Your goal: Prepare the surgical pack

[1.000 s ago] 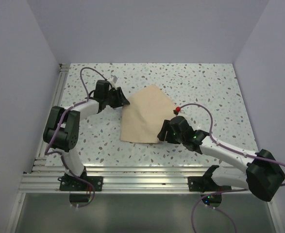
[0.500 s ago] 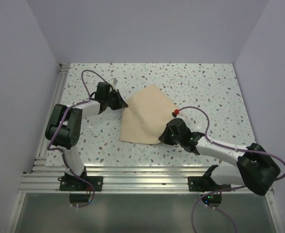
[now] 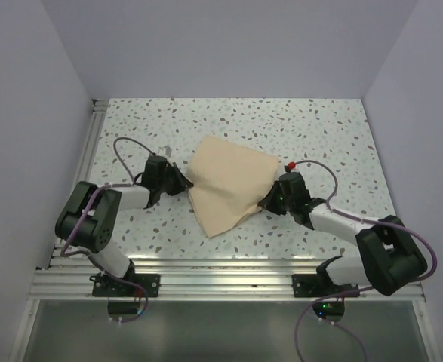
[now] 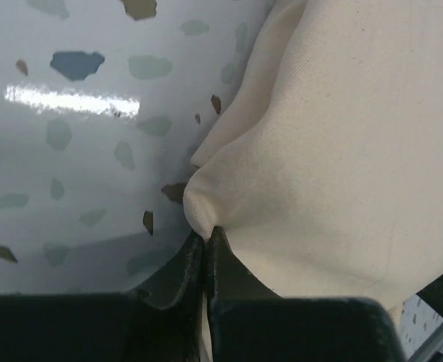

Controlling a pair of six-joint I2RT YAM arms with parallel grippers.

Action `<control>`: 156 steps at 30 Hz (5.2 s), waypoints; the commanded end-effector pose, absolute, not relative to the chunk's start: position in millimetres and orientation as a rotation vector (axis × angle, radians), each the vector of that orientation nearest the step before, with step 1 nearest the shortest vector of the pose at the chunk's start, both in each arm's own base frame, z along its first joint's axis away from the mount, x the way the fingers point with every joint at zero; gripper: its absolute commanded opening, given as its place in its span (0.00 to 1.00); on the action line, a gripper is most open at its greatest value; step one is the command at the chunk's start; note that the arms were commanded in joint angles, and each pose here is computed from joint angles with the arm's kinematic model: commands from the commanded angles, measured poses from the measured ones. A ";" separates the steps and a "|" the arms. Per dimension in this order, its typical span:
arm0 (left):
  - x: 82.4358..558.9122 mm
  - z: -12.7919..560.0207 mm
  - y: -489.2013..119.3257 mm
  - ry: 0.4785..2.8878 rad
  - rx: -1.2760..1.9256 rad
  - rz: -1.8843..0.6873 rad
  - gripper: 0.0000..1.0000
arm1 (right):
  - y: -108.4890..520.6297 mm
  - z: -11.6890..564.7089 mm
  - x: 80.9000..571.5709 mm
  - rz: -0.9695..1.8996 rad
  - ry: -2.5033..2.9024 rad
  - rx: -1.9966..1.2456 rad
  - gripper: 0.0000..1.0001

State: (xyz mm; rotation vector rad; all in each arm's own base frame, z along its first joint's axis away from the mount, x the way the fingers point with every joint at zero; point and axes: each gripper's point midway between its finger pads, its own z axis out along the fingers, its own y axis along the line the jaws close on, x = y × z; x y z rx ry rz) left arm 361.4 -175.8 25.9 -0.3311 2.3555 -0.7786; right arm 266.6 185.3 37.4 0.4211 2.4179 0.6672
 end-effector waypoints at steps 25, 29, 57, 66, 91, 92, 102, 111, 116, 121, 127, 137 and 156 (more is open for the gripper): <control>228.1 10.7 -155.6 2.220 -0.678 -0.418 0.43 | 148.0 56.0 367.7 0.469 2.477 0.319 0.27; 223.5 26.1 -155.2 2.198 -0.602 -0.472 0.57 | 135.1 63.4 352.7 0.409 2.466 0.315 0.50; 327.7 205.7 -204.9 1.988 0.164 -0.487 0.73 | 222.3 42.9 192.1 0.239 2.524 0.858 0.57; 331.3 202.0 -206.1 2.000 0.183 -0.469 0.73 | 239.4 23.7 180.9 0.188 2.504 0.972 0.56; 311.5 165.7 -279.5 2.098 0.556 -0.532 0.70 | 166.0 1.0 130.0 0.022 2.539 1.013 0.00; 313.9 166.6 -281.1 2.097 0.554 -0.507 0.70 | 160.3 0.8 126.7 -0.007 2.544 1.004 0.00; 317.6 120.8 -309.6 2.210 0.671 -0.391 0.68 | 149.5 3.1 126.5 0.083 2.513 0.964 0.00; 318.5 91.9 -343.1 2.238 0.821 -0.312 0.66 | 145.3 2.7 123.7 0.067 2.525 0.937 0.00; 310.7 64.9 -346.2 2.288 0.888 -0.250 0.65 | 146.0 0.5 124.1 0.087 2.522 0.938 0.00; 302.5 48.6 -347.6 2.316 0.944 -0.224 0.62 | 145.0 -1.7 124.2 0.086 2.519 0.938 0.00; 308.4 18.4 -328.1 2.383 0.929 -0.035 0.51 | 145.7 -0.2 128.0 0.090 2.503 0.932 0.00; 284.9 -34.5 -313.2 2.531 0.965 0.000 0.14 | 145.6 0.5 132.2 0.094 2.486 0.916 0.00; 309.9 41.5 -337.1 2.518 0.754 -0.269 0.00 | 172.1 27.8 172.9 0.131 2.432 0.631 0.00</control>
